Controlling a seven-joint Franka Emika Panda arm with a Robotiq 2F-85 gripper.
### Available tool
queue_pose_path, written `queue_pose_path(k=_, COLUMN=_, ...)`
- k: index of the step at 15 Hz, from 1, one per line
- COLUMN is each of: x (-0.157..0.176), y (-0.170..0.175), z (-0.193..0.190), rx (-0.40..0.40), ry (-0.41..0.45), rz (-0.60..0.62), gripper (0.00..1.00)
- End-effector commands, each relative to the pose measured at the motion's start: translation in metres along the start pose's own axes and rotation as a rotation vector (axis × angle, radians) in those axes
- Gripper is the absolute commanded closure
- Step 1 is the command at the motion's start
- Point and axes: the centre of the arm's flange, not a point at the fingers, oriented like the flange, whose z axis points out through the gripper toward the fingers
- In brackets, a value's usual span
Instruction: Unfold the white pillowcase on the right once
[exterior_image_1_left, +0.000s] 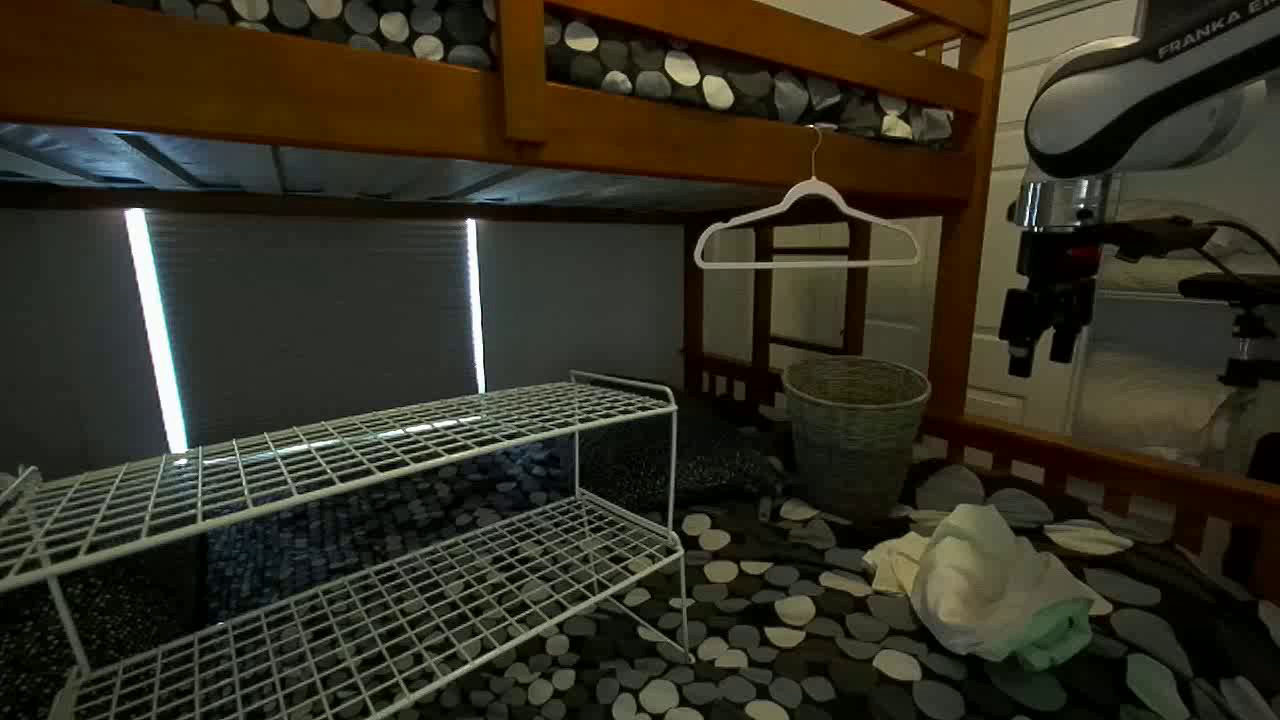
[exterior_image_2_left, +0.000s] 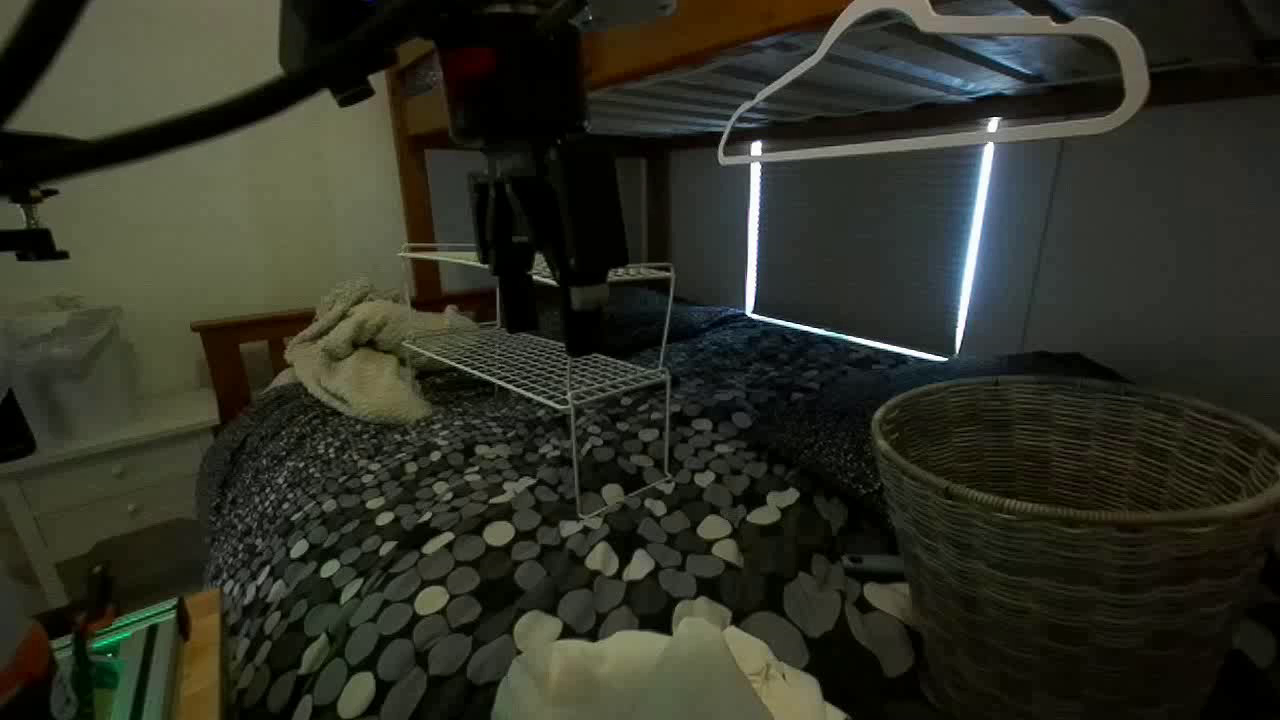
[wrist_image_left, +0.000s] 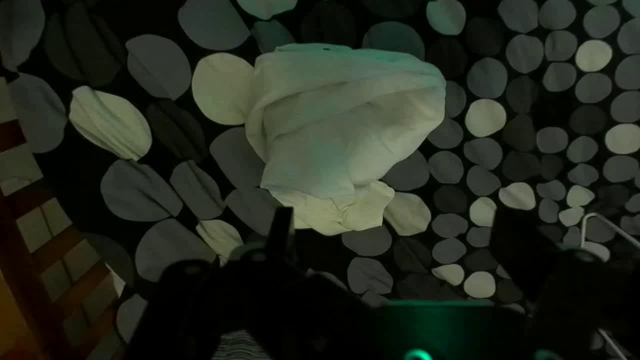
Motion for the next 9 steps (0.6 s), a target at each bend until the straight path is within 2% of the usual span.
queue_pose_path(k=1, x=0.0, y=0.0, z=0.0, rx=0.0, ry=0.0, rz=0.0, gripper=0.0)
queue_pose_path(k=8, x=0.0, y=0.0, z=0.0, rx=0.0, ry=0.0, rz=0.0, gripper=0.0)
queue_pose_path(k=9, x=0.003, y=-0.012, z=0.003, rx=0.009, ry=0.013, rz=-0.04, gripper=0.0)
